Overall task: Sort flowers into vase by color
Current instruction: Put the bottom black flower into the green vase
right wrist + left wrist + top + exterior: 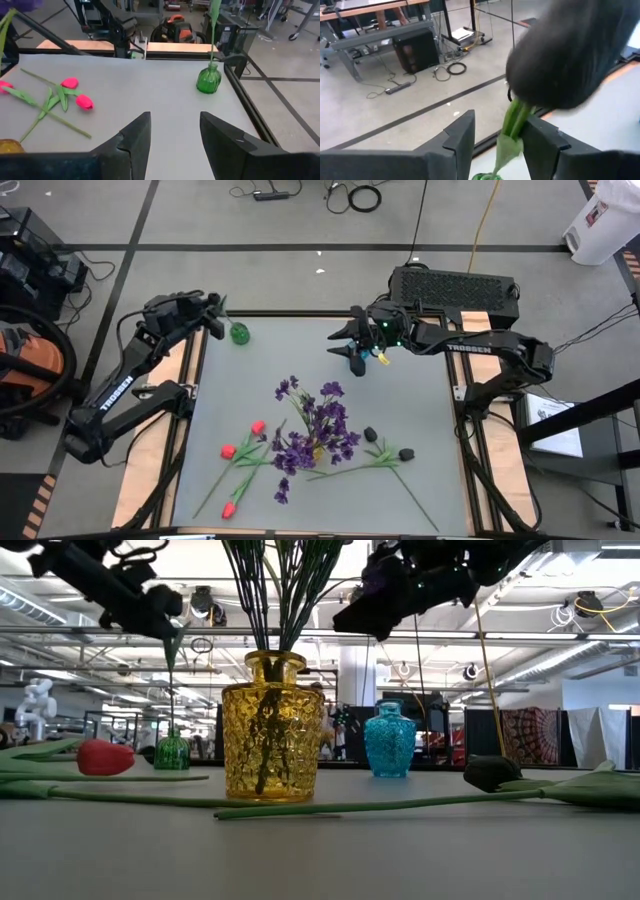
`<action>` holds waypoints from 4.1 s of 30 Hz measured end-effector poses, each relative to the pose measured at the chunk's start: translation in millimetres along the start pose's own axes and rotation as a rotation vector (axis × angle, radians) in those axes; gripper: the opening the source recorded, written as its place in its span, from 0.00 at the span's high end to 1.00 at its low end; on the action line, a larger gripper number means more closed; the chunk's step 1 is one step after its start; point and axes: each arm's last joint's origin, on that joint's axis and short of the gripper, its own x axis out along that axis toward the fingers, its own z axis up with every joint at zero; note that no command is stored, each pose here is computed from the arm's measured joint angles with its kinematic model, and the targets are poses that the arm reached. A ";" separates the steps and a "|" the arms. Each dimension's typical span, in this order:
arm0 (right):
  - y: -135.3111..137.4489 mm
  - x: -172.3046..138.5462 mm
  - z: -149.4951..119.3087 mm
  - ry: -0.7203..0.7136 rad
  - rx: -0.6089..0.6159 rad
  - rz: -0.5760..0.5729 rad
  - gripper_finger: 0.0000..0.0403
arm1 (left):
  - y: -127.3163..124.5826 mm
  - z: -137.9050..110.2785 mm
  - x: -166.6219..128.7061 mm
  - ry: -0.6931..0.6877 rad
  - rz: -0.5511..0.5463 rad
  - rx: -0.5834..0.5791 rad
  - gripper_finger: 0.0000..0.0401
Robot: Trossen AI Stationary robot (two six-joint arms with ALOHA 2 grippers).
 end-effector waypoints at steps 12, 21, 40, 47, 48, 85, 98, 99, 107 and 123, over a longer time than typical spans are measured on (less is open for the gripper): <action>7.4 -25.4 7.4 0.055 0.026 0.009 0.60 | -0.6 7.6 -41.1 -0.001 0.030 -0.001 0.62; 10.8 -36.8 10.3 0.075 0.042 0.012 0.60 | -1.0 8.9 -52.5 0.007 0.030 -0.002 0.62; 10.5 -36.6 11.8 0.058 0.014 0.010 0.60 | 0.2 -0.7 6.0 0.242 -0.023 -0.007 0.62; 10.7 -36.5 10.5 0.067 0.003 0.012 0.60 | -0.8 -14.3 13.0 0.401 -0.043 0.002 0.62; 10.7 -36.5 10.5 0.067 0.003 0.012 0.60 | -1.0 -15.6 12.4 0.415 -0.046 0.005 0.62; 10.9 -36.5 9.6 0.076 0.031 0.012 0.60 | -0.5 5.5 -20.2 0.508 -0.051 0.005 0.62; 11.7 -36.9 4.7 0.125 0.045 0.020 0.60 | 1.1 20.7 -51.0 0.635 -0.005 0.017 0.62; 11.8 -37.0 4.1 0.131 0.048 0.021 0.60 | 1.0 22.3 -54.4 0.639 -0.006 0.017 0.62; 16.0 -38.6 -6.6 0.244 0.085 0.043 0.60 | -5.8 22.9 -77.6 0.608 -0.193 -0.044 0.62; 85.8 -29.2 -6.0 0.327 0.115 0.254 0.60 | -21.3 13.7 -141.4 0.285 -0.600 -0.048 0.62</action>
